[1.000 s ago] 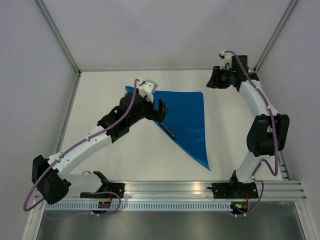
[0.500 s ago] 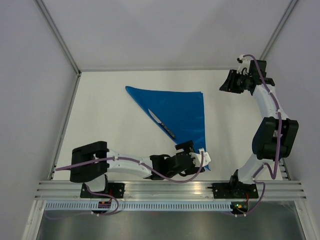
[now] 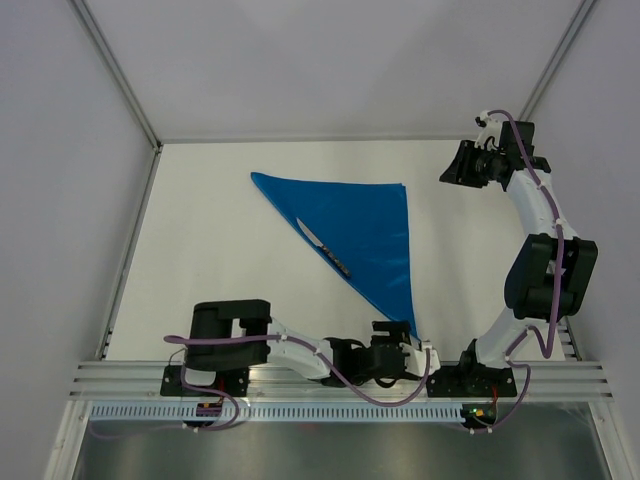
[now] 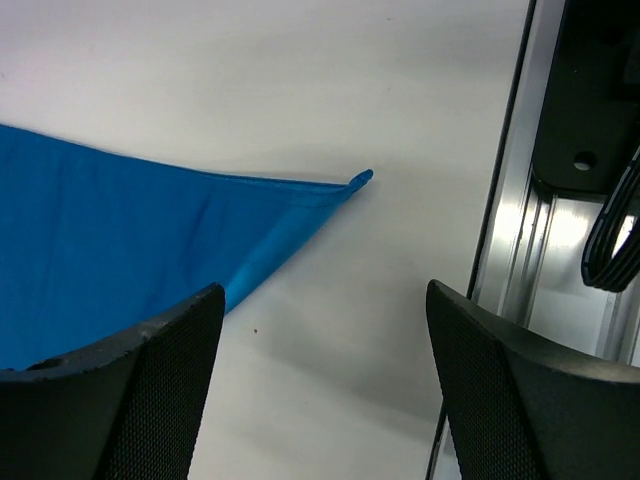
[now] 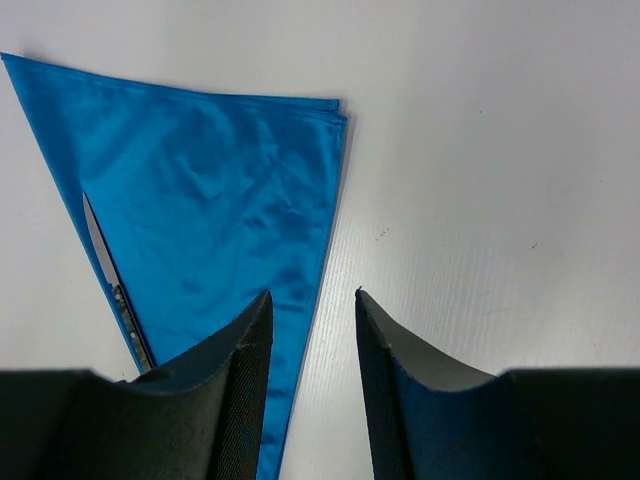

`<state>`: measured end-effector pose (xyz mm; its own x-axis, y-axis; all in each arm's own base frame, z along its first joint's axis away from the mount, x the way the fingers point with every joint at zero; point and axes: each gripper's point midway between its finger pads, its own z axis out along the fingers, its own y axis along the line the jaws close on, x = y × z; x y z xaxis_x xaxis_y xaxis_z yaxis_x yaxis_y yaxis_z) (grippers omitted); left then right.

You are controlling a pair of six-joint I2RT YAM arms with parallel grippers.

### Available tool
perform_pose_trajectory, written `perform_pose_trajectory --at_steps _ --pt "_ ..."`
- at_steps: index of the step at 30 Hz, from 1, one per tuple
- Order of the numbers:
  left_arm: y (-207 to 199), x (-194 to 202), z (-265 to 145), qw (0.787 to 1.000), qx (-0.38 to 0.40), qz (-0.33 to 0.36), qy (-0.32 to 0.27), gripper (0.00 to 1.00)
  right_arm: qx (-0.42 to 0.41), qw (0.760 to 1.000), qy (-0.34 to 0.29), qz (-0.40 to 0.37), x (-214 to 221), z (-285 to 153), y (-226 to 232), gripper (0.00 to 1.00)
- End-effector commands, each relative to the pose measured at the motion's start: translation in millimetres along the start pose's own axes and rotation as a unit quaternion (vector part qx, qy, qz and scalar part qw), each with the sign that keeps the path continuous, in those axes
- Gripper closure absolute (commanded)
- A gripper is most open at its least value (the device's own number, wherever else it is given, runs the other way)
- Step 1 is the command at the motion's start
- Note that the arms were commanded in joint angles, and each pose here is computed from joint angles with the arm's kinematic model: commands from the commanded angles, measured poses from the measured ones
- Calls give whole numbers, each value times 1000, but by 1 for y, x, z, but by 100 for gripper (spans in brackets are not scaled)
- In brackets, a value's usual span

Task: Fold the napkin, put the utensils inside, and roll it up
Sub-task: Fold the napkin

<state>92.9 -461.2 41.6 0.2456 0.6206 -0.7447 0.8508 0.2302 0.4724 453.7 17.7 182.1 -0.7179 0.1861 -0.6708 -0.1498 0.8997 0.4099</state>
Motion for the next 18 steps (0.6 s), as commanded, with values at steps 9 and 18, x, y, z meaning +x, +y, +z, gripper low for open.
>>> perform_pose_trajectory --at_steps 9,18 --pt "2 -22 28 998 -42 15 -52 29 -6 1000 -23 -2 -8 -11 8 57" --pt "-8 -17 35 998 -31 19 -57 53 -4 1000 -25 -4 -8 -12 7 58"
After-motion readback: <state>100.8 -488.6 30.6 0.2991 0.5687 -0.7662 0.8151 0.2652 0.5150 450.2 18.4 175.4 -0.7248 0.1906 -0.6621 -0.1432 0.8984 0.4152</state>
